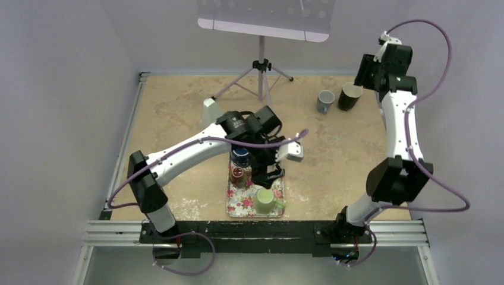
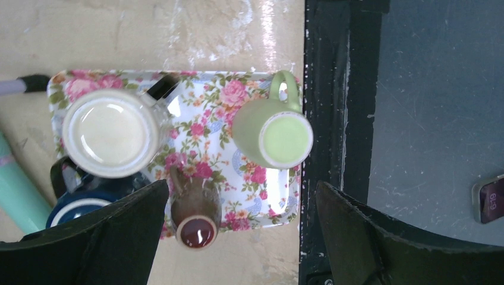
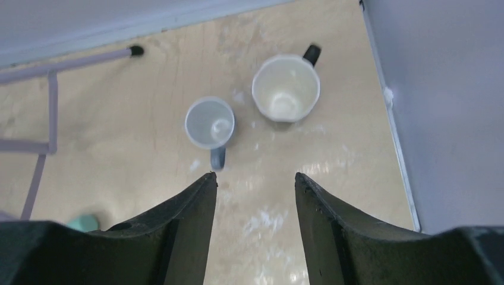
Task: Turn the mug right side up
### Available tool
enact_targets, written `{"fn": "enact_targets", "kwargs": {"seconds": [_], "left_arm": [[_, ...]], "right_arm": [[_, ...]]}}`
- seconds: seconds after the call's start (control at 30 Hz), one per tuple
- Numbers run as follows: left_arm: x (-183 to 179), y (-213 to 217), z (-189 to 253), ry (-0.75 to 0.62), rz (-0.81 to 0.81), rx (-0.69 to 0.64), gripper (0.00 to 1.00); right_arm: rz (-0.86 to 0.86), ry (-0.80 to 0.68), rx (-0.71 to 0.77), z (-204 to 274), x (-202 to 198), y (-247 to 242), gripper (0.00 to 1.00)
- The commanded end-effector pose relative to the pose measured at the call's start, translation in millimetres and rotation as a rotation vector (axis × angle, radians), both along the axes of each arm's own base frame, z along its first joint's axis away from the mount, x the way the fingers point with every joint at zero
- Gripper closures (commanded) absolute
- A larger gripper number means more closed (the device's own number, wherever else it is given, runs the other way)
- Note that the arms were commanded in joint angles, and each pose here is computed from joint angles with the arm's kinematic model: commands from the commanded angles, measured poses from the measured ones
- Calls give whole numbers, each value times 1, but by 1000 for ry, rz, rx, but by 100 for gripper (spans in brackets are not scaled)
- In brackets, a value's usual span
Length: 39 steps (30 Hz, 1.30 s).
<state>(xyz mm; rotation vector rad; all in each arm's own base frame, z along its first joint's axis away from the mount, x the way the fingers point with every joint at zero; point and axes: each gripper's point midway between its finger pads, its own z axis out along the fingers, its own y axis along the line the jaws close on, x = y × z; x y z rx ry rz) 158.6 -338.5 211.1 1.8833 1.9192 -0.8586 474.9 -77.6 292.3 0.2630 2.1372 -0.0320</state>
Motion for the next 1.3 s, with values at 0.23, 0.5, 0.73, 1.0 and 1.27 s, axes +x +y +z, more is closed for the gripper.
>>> {"fn": "enact_targets", "kwargs": {"seconds": [0.23, 0.5, 0.73, 1.0, 1.27], "left_arm": [[-65, -47, -77, -165, -324, 128, 14], [-32, -79, -93, -297, -199, 101, 14], [-45, -55, -123, -213, -189, 212, 27], [-47, -41, -140, -225, -205, 268, 33], [-57, -40, -133, -169, -224, 248, 91]], "right_arm": [[65, 32, 120, -52, -94, 41, 45], [110, 51, 138, -70, -118, 53, 45], [128, 47, 111, -68, -130, 53, 46], [133, 46, 121, -69, -133, 56, 45], [147, 54, 147, -70, -134, 61, 46]]}}
